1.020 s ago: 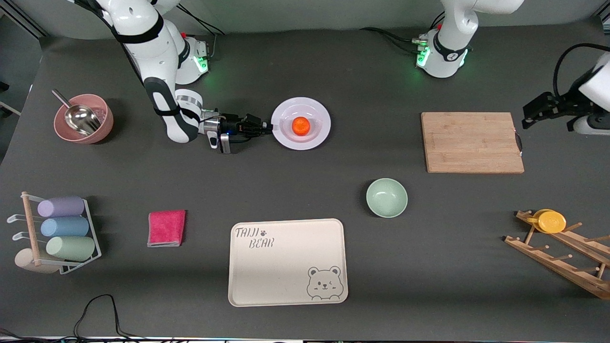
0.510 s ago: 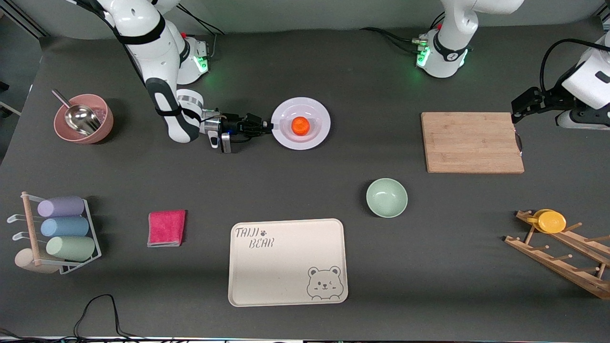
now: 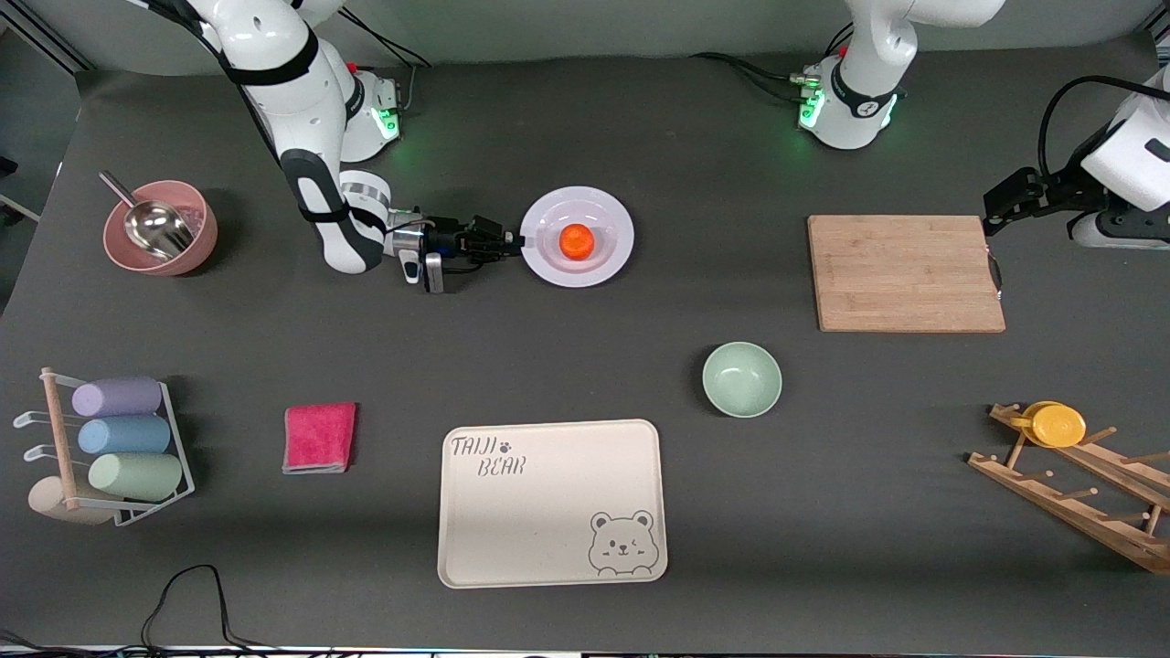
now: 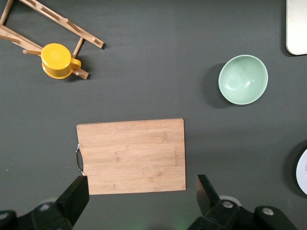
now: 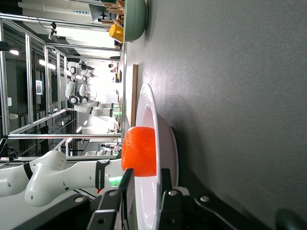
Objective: Place orange and plate with both arms
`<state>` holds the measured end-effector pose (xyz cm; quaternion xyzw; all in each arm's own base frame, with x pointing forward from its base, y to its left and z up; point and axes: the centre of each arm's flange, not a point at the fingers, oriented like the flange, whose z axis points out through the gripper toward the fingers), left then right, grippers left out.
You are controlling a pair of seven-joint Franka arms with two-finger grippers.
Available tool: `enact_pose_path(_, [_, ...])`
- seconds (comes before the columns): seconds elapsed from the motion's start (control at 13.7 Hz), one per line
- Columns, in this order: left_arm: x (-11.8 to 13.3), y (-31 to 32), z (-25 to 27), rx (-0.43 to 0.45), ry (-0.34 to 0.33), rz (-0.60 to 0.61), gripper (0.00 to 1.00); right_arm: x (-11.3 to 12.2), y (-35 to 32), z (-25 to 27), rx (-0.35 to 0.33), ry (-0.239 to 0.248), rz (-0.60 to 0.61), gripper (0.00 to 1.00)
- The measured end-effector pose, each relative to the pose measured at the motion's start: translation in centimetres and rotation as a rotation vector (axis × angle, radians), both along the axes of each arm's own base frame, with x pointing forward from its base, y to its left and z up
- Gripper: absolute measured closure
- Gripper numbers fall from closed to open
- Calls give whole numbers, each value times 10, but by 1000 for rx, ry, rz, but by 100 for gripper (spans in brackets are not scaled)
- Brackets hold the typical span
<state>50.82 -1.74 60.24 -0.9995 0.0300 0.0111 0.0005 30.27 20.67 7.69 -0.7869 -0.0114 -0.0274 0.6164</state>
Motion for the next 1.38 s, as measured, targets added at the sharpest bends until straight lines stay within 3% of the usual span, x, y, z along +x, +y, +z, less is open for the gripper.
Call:
enact_pose_path(0.51, [-2,7,-2,3,17,19,0,-1,1,0,-4,-8,7,73])
enact_pose_path(0.66, [-2,12,-2,3,19,30,0,-3,4,-1,-6,-11,18,82])
enact_pose_path(1.17, [-5,8,-5,8,48,53,0,-5,4,-2,-7,-24,24,87])
enact_pose_path(1.38, [-5,14,-6,7,50,64,0,-5,5,-3,-8,-25,26,96])
